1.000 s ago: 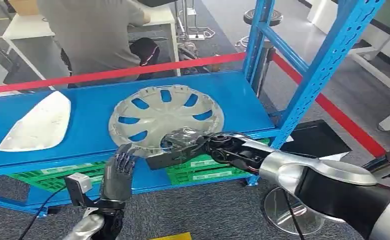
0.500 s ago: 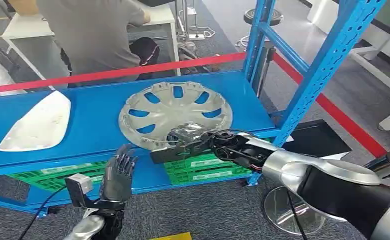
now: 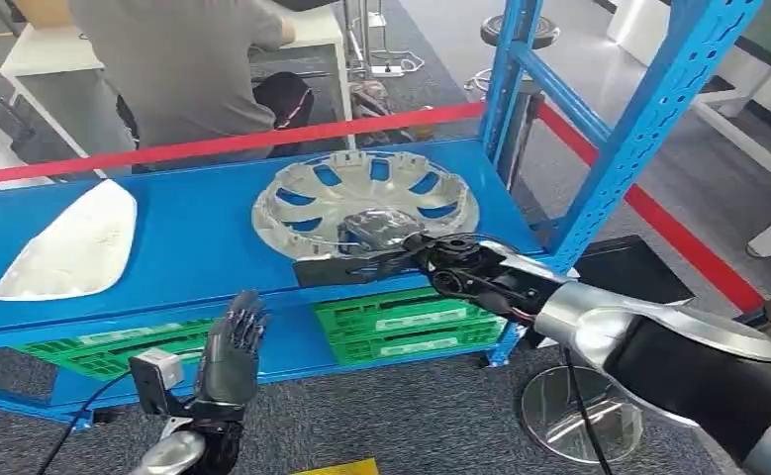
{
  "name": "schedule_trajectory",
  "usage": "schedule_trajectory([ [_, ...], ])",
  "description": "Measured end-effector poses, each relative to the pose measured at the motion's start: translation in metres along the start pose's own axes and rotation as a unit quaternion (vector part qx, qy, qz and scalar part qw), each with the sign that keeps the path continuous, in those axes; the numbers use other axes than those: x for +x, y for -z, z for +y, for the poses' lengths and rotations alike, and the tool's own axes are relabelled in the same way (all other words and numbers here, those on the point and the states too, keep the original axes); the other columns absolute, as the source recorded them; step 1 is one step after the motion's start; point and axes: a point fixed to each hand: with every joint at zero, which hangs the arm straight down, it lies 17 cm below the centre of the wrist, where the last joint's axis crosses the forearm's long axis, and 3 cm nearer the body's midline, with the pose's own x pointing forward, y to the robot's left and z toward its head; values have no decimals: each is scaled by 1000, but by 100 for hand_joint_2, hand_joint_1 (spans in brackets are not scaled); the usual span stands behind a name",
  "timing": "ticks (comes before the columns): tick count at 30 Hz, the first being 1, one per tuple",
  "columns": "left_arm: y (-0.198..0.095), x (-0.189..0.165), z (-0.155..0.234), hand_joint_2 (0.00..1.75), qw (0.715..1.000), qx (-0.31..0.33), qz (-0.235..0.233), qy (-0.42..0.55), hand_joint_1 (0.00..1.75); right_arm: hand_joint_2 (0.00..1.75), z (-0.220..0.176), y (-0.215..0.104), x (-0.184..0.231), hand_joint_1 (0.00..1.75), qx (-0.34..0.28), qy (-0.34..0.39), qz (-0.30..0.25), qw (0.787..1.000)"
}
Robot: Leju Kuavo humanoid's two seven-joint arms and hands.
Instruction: Take the parts from the cabinet and place them on the table.
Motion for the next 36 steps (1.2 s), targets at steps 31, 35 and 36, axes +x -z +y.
schedule_trajectory([
  [31,-3,-2,-2,0,1000,-3,5,3,0,175,-157,-44,-13,175,-200,112,-21,973],
  [35,-2,-2,-2,0,1000,-5,3,3,0,175,-178,-53,-15,175,-225,126,-25,966],
  [36,-2,-1,-2,0,1000,-5,3,3,0,175,-183,-55,-16,175,-230,128,-26,964],
])
